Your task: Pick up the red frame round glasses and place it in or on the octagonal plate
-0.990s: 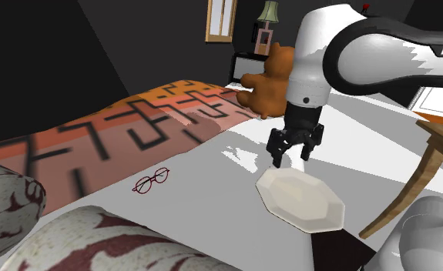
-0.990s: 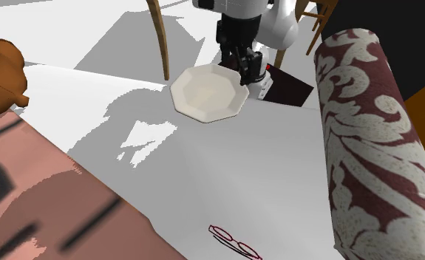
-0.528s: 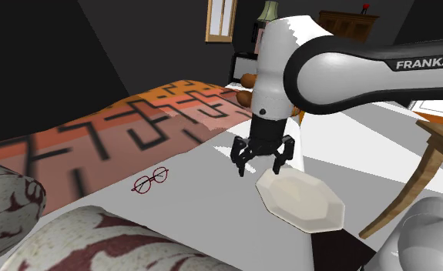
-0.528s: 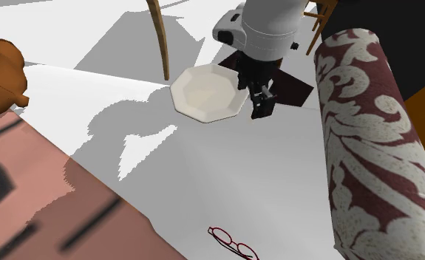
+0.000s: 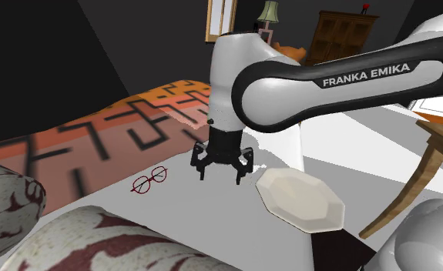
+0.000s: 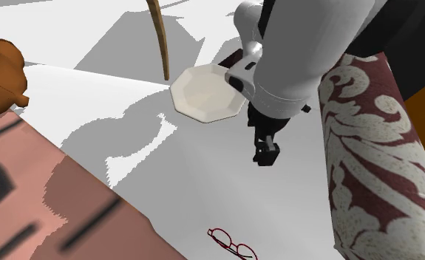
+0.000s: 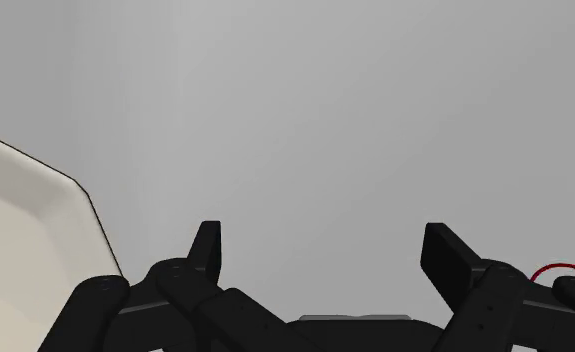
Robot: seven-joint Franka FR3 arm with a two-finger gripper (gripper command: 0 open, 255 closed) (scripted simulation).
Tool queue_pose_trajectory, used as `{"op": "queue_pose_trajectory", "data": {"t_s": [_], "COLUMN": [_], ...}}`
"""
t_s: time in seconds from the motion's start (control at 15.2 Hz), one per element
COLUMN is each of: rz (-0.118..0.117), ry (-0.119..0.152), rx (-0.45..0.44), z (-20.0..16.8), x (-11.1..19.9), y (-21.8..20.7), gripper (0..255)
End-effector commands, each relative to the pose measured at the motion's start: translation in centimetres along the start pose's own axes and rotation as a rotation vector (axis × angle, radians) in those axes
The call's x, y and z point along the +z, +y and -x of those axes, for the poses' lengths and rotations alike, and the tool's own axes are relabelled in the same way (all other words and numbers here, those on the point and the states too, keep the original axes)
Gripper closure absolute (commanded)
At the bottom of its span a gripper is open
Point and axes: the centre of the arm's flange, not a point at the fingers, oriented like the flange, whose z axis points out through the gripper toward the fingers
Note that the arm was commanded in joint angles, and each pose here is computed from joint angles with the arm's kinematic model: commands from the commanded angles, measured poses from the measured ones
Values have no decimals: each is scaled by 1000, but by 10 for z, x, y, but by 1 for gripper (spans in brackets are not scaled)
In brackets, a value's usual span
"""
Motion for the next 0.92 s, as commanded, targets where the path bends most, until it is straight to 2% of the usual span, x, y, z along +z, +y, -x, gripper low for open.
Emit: {"op": "queue_pose_trajectory", "data": {"t_s": [0.0, 0.4, 0.86], "rz": [-11, -34, -61], "ry": [4, 21, 40], "rx": [67, 252, 467], "z": [1, -10, -39], "x": [7, 26, 45], "y": [-29, -101, -182], "gripper": [0, 0, 0]}}
